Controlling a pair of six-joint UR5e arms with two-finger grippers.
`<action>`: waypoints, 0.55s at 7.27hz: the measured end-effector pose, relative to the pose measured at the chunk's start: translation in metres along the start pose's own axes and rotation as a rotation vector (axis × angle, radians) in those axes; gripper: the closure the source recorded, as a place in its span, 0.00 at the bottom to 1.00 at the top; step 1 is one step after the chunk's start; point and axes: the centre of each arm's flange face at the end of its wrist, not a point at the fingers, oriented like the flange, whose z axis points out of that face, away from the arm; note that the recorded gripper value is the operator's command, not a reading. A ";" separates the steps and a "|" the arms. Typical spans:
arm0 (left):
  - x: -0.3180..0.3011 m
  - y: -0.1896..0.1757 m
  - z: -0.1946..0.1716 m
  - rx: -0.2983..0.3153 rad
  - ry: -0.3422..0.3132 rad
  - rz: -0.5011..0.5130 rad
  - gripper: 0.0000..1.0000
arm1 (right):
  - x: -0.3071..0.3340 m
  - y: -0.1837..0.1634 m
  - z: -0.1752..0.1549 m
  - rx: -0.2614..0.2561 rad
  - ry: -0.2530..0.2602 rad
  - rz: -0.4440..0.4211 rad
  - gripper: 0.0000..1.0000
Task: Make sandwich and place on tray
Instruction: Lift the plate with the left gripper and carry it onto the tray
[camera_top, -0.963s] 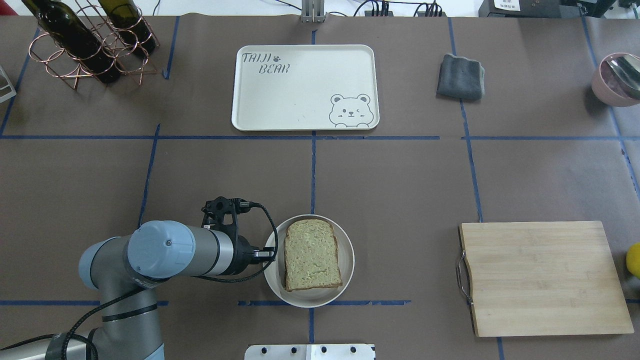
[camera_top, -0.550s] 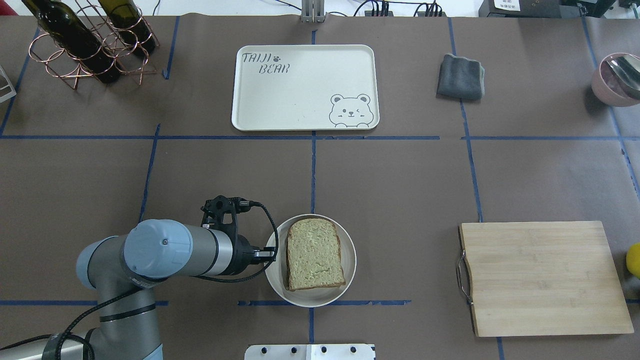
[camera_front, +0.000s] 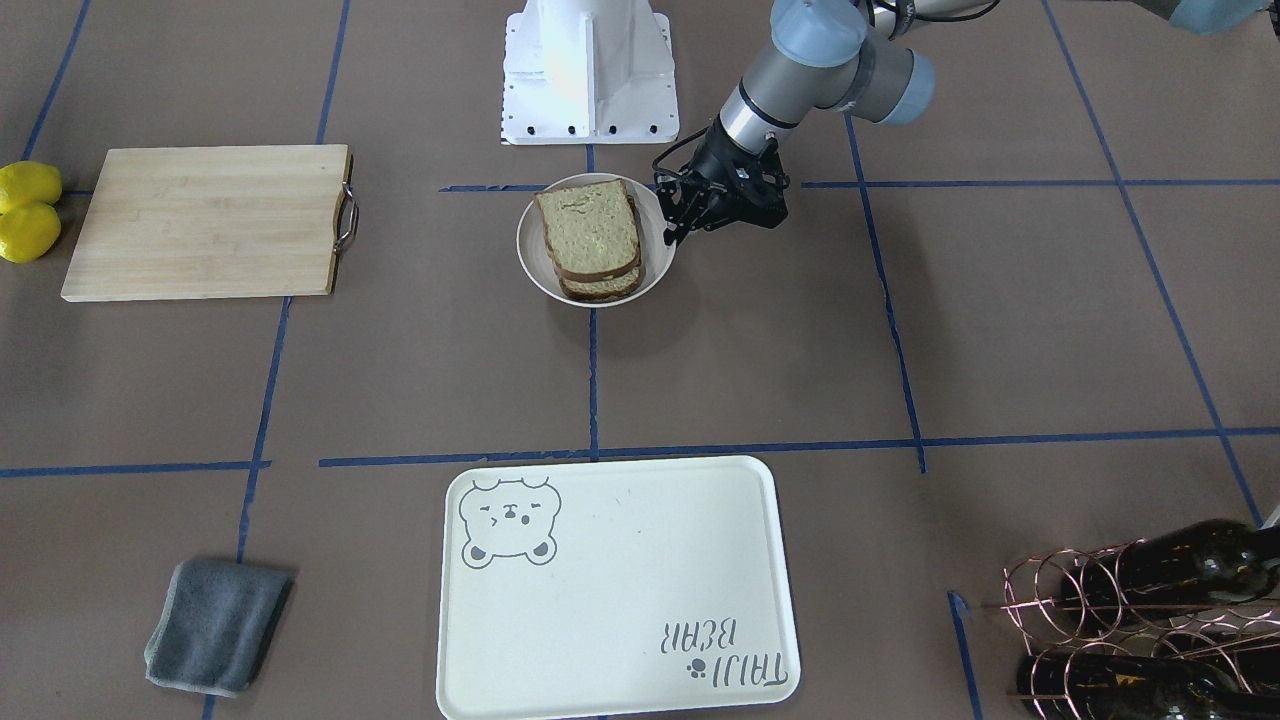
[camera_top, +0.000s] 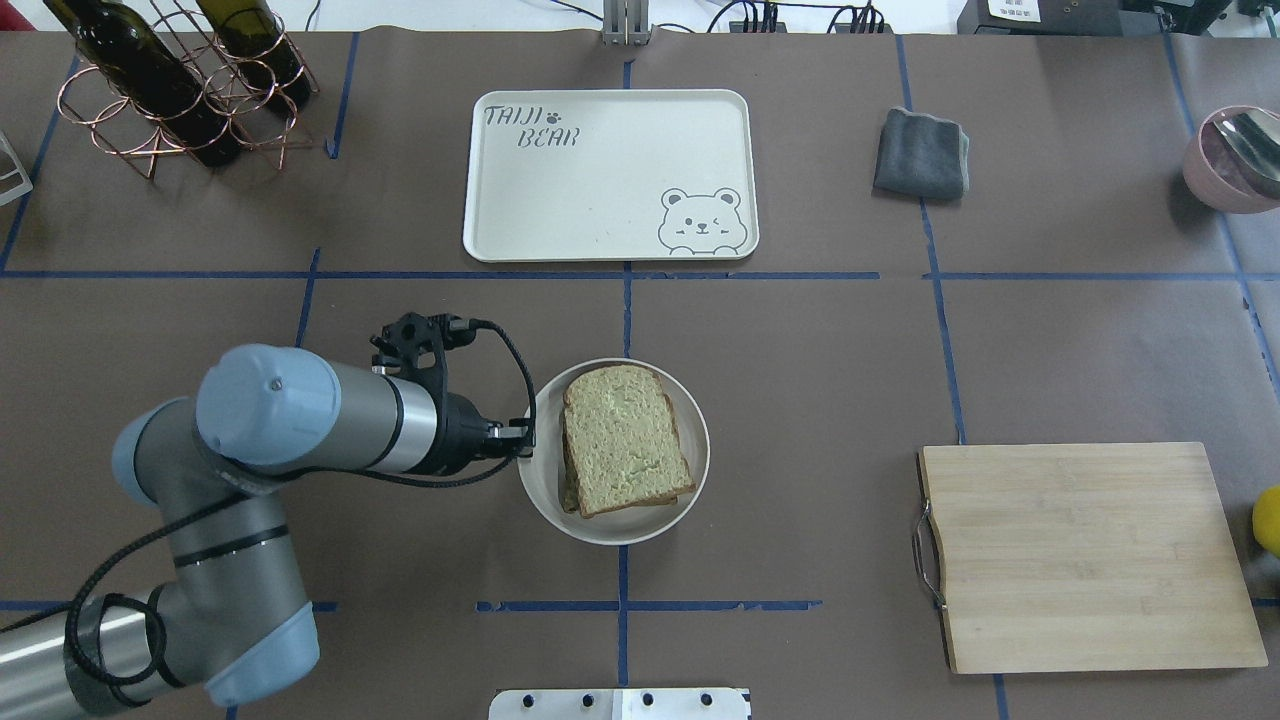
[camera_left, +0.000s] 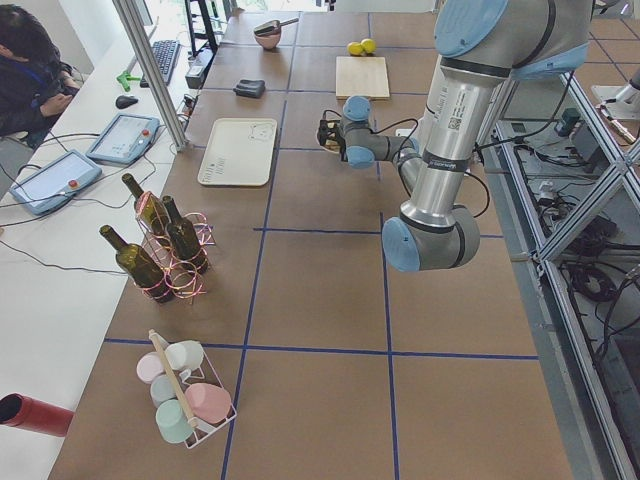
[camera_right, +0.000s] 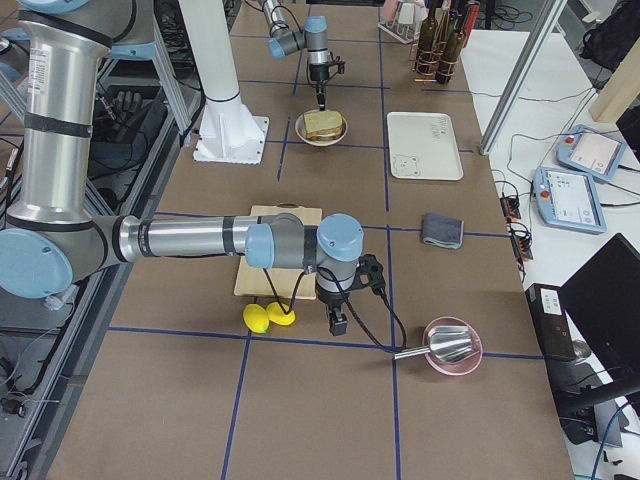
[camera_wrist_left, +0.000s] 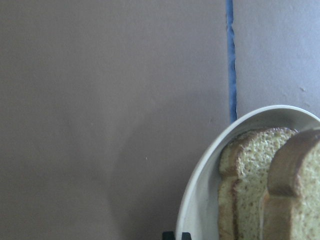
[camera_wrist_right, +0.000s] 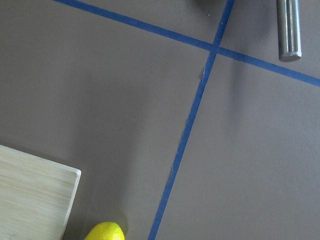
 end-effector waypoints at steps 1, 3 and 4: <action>0.000 -0.033 -0.011 0.005 0.007 -0.013 1.00 | 0.000 0.000 0.000 0.000 0.001 0.000 0.00; 0.007 -0.106 -0.014 0.025 -0.003 0.000 1.00 | 0.000 0.000 0.000 0.000 0.001 0.000 0.00; 0.013 -0.149 -0.008 0.033 -0.019 0.010 1.00 | 0.000 0.000 0.000 0.000 0.002 0.000 0.00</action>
